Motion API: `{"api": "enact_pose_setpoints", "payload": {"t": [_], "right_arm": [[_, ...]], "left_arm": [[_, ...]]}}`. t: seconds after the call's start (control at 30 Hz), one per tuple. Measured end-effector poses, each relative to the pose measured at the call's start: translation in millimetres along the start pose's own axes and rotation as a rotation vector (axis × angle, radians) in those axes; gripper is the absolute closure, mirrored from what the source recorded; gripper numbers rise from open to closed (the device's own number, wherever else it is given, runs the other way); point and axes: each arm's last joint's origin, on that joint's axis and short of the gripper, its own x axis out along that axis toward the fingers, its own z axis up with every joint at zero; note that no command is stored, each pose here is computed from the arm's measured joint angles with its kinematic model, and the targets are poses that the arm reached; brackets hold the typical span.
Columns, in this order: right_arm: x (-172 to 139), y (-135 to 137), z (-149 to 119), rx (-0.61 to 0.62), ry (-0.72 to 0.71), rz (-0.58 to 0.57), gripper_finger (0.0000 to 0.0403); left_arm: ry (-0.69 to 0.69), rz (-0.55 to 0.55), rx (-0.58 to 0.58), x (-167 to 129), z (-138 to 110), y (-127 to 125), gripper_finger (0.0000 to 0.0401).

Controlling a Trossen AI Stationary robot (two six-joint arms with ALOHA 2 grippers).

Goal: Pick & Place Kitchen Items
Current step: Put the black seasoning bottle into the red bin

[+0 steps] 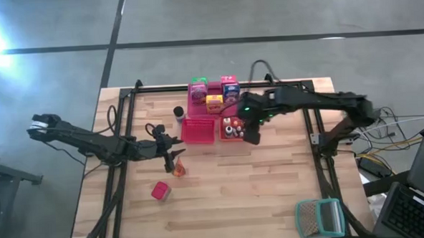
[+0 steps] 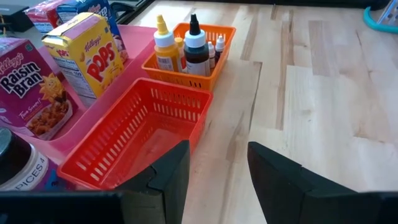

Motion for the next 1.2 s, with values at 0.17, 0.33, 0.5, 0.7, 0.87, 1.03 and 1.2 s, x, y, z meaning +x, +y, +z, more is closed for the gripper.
{"api": "enact_pose_setpoints", "payload": {"t": [0.17,0.33,0.5,0.7,0.87,1.03,1.2], "right_arm": [[-35.0,-5.8,-25.8,0.004,-0.129,0.015,0.0329],[-65.5,-11.4,-60.7,0.015,-0.267,0.033,0.0375],[-88.2,-17.7,-99.3,0.022,-0.37,0.046,0.0392],[-101.2,-24.1,-143.6,0.021,-0.466,0.055,0.0393],[-103.3,-29.2,-175.1,0.005,-0.536,0.023,0.0394],[-97.7,-32.5,-202.8,-0.05,-0.582,0.008,0.0394],[-87.0,-35.0,-227.2,-0.094,-0.611,-0.003,0.0394]], "left_arm": [[-0.008,-0.002,-0.043,0.0,0.8,-0.2,0.0233],[-0.017,-0.004,-0.064,0.0,1.9,-0.4,0.0233],[-0.021,-0.005,-0.066,0.0,2.2,-0.4,0.0233],[-0.001,-0.026,-0.021,0.0,0.5,-0.8,0.0233],[0.002,-0.037,-0.035,0.0,0.4,-1.2,0.0233],[0.003,-0.038,-0.085,0.0,0.4,-1.2,0.0233],[0.005,-0.038,-0.138,0.0,0.4,-1.2,0.0233]]}}
